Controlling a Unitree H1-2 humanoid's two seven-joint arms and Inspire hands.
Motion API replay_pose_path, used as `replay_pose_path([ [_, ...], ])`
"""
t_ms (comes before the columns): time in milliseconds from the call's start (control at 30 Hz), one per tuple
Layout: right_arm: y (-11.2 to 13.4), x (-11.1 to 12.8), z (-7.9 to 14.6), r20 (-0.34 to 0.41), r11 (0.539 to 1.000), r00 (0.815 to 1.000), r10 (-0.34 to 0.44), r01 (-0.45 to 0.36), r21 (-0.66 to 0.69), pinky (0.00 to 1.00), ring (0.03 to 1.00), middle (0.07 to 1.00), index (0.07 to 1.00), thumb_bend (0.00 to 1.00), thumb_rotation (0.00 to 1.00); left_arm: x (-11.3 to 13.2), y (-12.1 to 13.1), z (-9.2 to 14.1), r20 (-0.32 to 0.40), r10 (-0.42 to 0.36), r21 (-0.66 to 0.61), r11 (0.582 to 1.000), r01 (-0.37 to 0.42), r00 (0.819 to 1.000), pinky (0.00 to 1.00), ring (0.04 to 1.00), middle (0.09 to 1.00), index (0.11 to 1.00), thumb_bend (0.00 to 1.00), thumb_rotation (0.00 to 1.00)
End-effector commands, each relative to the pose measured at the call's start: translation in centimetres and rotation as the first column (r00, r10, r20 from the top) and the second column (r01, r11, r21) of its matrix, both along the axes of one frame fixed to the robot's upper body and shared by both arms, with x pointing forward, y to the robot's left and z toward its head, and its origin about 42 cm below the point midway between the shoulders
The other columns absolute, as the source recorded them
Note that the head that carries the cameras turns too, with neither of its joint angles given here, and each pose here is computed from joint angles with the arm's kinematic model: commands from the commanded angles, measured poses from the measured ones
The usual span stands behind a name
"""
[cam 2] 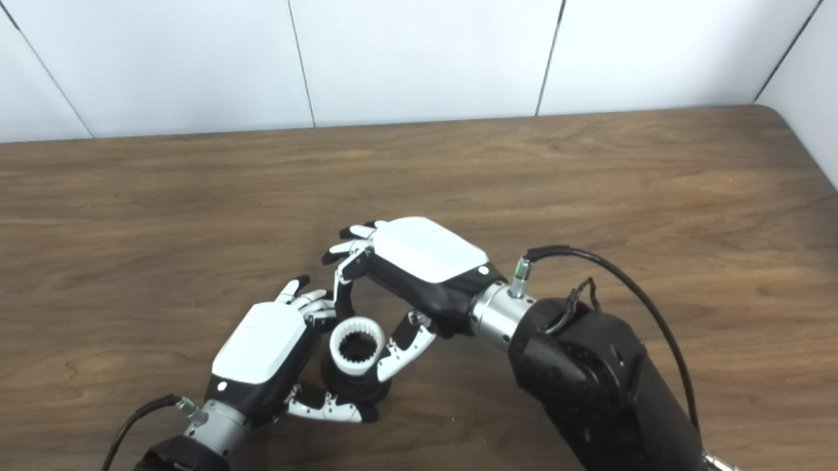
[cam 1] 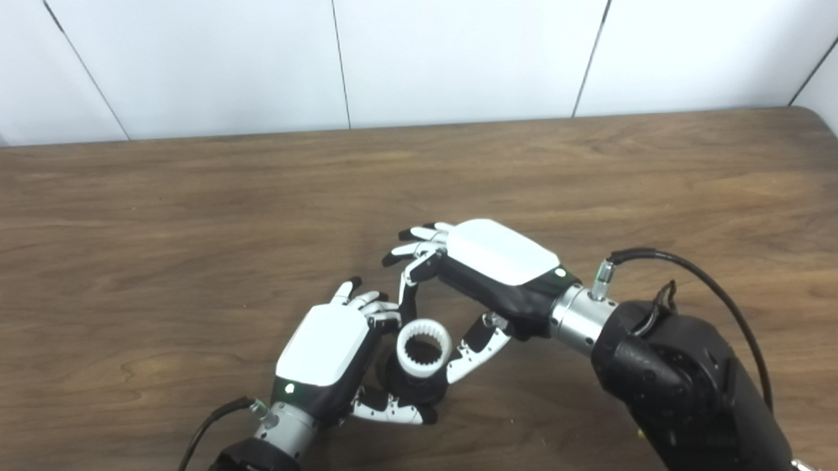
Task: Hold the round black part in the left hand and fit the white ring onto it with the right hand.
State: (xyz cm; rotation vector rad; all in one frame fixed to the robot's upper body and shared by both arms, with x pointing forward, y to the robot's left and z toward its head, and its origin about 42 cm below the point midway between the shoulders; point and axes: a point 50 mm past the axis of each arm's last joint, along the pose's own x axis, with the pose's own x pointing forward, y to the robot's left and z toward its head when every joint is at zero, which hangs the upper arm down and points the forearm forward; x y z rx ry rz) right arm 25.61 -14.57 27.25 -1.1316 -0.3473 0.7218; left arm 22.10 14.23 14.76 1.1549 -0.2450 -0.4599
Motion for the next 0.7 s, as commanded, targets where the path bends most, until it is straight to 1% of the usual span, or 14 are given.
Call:
replay_pose_path([
  [0, 0.2, 0.0, 0.7, 0.055, 1.000, 0.998, 0.026, -0.026, 0.006, 0.98, 0.951, 0.857, 0.485, 0.52, 0.14, -0.2, -0.2, -0.9, -0.051, -0.018, 0.036, 0.999, 0.020, 0.999, 1.00, 0.872, 0.764, 0.484, 0.52, 0.05],
  [267, 0.2, 0.7, -0.4, 0.056, 1.000, 0.998, 0.018, -0.017, -0.011, 0.97, 0.955, 0.858, 0.485, 0.52, 0.14, -0.1, -0.4, -0.9, -0.057, -0.014, 0.048, 0.999, 0.017, 0.998, 1.00, 0.878, 0.769, 0.485, 0.52, 0.05],
  [667, 0.4, 1.5, -0.9, 0.070, 1.000, 0.997, 0.019, -0.018, -0.023, 0.98, 0.962, 0.864, 0.486, 0.52, 0.13, 0.0, -0.4, -0.7, -0.051, -0.009, 0.037, 0.999, 0.011, 0.999, 1.00, 0.874, 0.767, 0.484, 0.52, 0.05],
])
